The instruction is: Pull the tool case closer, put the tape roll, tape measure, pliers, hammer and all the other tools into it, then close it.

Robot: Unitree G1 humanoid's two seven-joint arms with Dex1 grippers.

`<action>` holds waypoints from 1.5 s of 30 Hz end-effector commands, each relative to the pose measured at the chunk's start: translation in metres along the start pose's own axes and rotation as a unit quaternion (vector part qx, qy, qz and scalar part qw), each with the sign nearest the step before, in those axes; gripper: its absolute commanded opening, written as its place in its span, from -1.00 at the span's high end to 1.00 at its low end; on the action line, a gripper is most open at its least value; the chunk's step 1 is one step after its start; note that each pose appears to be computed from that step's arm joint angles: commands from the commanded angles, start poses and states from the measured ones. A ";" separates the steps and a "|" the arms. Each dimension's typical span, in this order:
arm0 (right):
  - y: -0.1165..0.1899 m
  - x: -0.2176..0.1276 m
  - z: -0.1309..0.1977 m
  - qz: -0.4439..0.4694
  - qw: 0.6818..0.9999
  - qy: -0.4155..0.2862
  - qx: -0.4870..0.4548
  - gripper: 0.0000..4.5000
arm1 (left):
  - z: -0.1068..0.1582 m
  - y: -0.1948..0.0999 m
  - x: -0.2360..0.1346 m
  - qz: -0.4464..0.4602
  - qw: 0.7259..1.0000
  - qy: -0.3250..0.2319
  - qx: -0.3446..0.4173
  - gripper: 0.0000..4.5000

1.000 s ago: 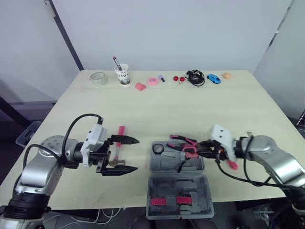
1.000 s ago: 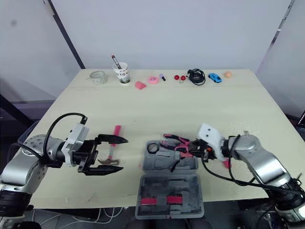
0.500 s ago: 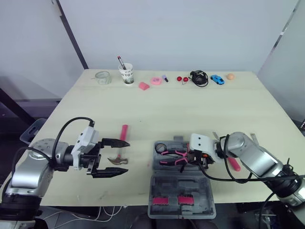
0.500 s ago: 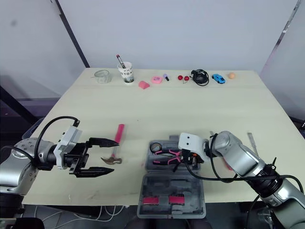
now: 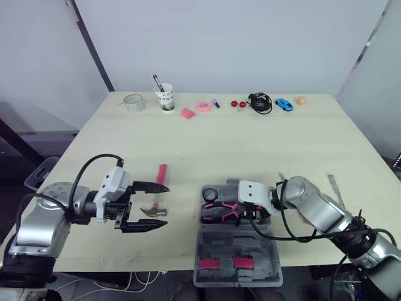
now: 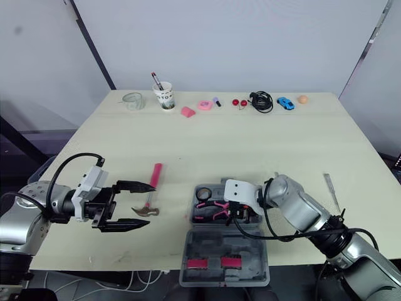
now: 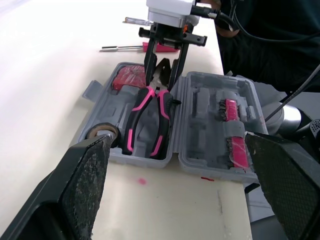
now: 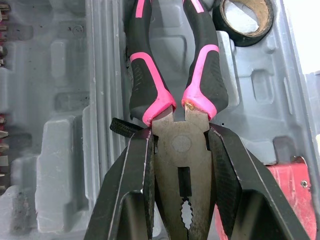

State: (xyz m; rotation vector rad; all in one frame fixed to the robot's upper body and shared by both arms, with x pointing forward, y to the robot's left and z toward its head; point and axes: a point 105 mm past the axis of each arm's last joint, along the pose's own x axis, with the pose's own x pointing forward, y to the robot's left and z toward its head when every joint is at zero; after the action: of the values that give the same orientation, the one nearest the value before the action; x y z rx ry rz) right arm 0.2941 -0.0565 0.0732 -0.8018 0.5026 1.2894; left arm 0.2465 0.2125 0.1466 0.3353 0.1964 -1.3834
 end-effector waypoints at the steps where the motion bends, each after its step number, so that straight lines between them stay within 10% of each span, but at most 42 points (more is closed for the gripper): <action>1: -0.002 -0.001 0.003 -0.007 1.000 -0.010 -0.005 0.57 | 0.006 0.001 0.004 -0.006 1.000 -0.003 0.020 -1.00; 5: -0.002 -0.001 -0.001 -0.010 1.000 -0.009 -0.008 0.57 | 0.006 0.002 0.006 -0.008 1.000 -0.005 0.022 -1.00; 11: -0.006 -0.012 -0.003 -0.021 1.000 -0.017 -0.007 -0.62 | 0.004 0.001 0.010 -0.010 1.000 -0.008 0.022 -1.00; 20: -0.008 -0.022 0.028 -0.026 0.980 -0.193 0.039 -0.62 | 0.001 -0.001 0.012 -0.011 1.000 -0.011 0.020 -1.00; 24: -0.003 -0.012 0.027 -0.023 0.970 -0.236 0.051 -0.25 | 0.002 -0.001 0.014 -0.012 1.000 -0.012 0.021 -1.00; 30: 0.001 0.001 0.014 -0.018 0.968 -0.240 0.064 0.99 | 0.003 -0.001 0.015 -0.013 1.000 -0.012 0.023 -1.00; 45: 0.032 0.040 -0.061 0.046 0.979 -0.111 0.166 0.99 | 0.002 -0.001 0.017 -0.015 1.000 -0.011 0.025 -1.00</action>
State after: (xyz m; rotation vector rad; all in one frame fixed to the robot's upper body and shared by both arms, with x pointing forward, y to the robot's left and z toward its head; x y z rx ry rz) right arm 0.2909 -0.0537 0.0371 -0.3090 0.3446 1.3352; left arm 0.2496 0.1991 0.1377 0.3328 0.1759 -1.4036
